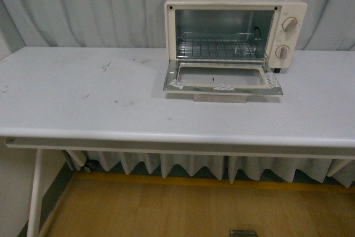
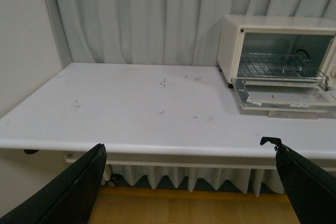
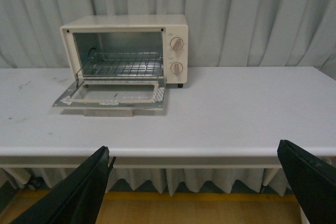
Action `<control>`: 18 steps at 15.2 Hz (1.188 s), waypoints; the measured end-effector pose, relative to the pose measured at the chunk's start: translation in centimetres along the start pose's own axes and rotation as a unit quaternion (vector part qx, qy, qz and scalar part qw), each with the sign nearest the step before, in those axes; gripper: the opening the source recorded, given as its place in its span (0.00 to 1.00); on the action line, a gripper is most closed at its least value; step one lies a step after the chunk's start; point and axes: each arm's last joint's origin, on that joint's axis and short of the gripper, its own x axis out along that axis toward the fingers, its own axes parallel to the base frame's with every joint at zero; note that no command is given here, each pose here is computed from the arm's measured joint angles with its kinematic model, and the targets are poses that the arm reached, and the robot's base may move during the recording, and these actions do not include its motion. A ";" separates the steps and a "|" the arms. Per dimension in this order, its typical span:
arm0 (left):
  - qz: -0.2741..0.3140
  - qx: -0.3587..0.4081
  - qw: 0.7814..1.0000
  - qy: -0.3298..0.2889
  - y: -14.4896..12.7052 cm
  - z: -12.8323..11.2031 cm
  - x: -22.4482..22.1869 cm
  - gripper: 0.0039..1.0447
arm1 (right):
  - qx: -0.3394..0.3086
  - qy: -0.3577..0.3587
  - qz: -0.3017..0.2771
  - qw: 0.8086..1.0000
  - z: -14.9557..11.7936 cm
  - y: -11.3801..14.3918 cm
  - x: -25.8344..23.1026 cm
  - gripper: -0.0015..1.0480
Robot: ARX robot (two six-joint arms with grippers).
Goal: Open oven
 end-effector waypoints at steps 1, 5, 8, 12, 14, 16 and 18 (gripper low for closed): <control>0.000 0.000 1.000 -0.001 0.0 0.0 0.0 0.94 | 0.000 0.001 0.000 1.000 0.0 0.0 0.0 0.94; 0.000 0.000 1.000 0.000 0.0 0.0 0.0 0.94 | 0.000 0.002 0.000 1.000 0.0 0.0 0.0 0.94; 0.001 0.000 1.000 0.000 0.0 0.0 0.0 0.94 | 0.000 0.001 0.000 1.000 0.0 0.0 0.0 0.94; 0.000 0.000 1.000 0.000 0.0 0.0 0.0 0.94 | 0.000 0.002 0.000 1.000 0.0 0.0 0.0 0.94; 0.000 0.000 1.000 0.000 0.0 0.0 0.0 0.94 | 0.000 0.002 0.000 1.000 0.0 0.0 0.0 0.94; 0.001 0.000 1.000 0.000 0.0 0.0 0.0 0.94 | 0.000 0.002 0.000 1.000 0.0 0.0 0.0 0.94; 0.000 0.000 1.000 0.001 0.0 0.0 0.0 0.94 | 0.000 0.002 0.000 1.000 0.0 0.0 0.0 0.94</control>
